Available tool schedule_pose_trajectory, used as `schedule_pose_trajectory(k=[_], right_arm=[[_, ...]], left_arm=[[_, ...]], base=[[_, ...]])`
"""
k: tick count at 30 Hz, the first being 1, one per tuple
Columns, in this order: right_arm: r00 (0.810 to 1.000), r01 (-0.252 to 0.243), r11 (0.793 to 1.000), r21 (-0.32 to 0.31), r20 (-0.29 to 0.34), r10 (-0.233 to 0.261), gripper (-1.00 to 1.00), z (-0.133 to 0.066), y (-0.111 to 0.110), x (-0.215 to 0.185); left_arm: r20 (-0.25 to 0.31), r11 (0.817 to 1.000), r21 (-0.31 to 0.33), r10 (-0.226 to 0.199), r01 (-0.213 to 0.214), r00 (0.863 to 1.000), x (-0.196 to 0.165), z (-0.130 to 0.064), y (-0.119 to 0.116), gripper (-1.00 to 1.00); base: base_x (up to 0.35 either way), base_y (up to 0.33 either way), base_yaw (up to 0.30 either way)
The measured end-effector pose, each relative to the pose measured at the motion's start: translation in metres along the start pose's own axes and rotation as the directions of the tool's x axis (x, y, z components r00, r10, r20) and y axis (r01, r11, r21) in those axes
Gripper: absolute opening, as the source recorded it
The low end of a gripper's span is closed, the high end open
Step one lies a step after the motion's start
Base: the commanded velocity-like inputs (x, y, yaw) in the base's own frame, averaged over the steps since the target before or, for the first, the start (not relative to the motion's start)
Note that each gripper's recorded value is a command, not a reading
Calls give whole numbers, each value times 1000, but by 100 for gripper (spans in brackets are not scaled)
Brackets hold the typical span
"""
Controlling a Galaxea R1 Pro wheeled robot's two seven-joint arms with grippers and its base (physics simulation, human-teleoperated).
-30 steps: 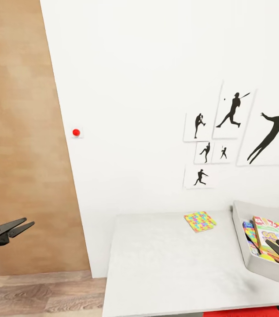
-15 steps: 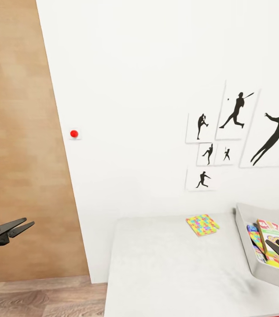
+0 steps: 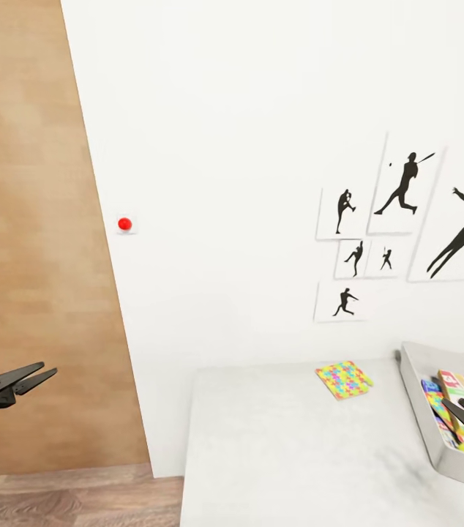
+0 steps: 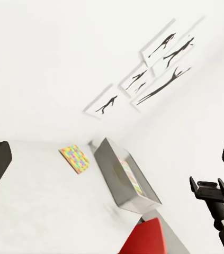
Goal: Put all the toys in the child's room - the three board games (two on the bed and one on the table), the two jigsaw puzzles on the table, and the tennis ball on the table - inside the toy box on the table in the child's room.
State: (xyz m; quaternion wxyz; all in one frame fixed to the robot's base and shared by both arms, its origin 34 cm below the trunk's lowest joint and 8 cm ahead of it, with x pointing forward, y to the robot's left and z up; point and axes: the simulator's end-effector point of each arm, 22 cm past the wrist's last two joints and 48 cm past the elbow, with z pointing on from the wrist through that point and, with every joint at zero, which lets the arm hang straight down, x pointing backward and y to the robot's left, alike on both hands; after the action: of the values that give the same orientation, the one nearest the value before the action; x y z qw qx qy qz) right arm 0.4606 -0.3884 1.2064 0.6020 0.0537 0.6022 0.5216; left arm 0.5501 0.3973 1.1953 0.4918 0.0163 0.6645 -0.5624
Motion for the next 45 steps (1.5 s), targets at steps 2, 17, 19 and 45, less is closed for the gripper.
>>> schedule_pose_trajectory(k=[2,17,19,45], right_arm=[[1000,0,1000,0,0,0,100,0,0,0],[1000,0,1000,0,0,0,100,0,0,0],[1000,0,1000,0,0,0,100,0,0,0],[1000,-1,1000,0,1,1,100,0,0,1]], left_arm=[[0,1000,0,0,0,1000,0,0,0,100],[0,1000,0,0,0,1000,0,0,0,100],[0,1000,0,0,0,1000,0,0,0,100],[0,1000,0,0,0,1000,0,0,0,100]], base=[[117,58,0],[87,19,0],[92,1,0],[52,0,0]])
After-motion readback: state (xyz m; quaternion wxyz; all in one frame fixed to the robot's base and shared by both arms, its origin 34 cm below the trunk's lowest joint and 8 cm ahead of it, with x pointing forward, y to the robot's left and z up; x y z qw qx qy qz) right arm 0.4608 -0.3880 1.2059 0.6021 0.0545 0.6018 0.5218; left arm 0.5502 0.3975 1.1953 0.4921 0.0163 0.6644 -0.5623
